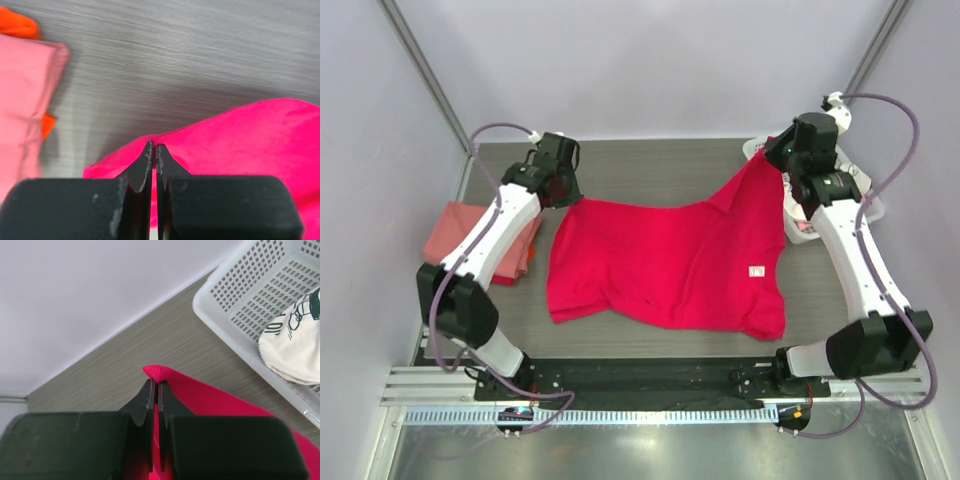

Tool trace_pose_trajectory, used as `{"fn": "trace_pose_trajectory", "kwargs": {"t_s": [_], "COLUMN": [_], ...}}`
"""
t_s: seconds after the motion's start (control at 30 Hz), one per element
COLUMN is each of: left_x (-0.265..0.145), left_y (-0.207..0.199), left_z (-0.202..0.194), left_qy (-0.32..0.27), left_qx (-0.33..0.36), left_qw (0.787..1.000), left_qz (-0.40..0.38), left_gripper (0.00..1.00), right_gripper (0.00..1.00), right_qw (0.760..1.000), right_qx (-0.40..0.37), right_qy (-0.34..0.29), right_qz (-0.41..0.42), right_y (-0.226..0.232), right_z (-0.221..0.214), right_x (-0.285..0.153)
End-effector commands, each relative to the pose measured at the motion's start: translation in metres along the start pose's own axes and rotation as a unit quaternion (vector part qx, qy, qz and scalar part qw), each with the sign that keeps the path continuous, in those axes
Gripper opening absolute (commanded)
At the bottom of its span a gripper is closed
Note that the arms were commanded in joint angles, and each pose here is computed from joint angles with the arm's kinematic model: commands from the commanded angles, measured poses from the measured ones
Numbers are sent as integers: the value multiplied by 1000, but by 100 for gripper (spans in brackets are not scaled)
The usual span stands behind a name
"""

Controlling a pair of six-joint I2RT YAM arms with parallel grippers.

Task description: Fold and stack the t-shirts

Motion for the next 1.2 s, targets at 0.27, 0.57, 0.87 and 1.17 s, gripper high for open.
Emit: {"fn": "trace_pose_trajectory", "kwargs": {"t_s": [0.27, 0.57, 0.87, 1.17], "left_x": [-208, -351, -386, -223], "left_y": [61, 83, 78, 54], "left_z": [25, 21, 50, 82], "left_qy": [-223, -364, -401, -286], "left_qx": [-78, -109, -121, -125], "left_qw": [971, 911, 890, 950], "left_qz": [-36, -161, -178, -29], "left_gripper": [0, 0, 0, 0], "right_gripper": [1, 1, 1, 1], "right_qw": [960, 902, 895, 964], "right_qx": [9, 37, 54, 43], "right_qy": [-167, -291, -311, -163], "right_qz": [223, 318, 316, 206], "right_y": [53, 51, 61, 80], "right_z": [112, 161, 187, 138], "right_x": [-231, -385, -399, -195]}}
Point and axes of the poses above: each gripper's point midway between its finger pads, its own x axis out along the fingers, its own y axis along the line the jaws close on, z = x × y, the point moved 3 cm from there along -x, back along the fingers, and after that the axes turned 2 degrees about x, right-handed, at the moved point
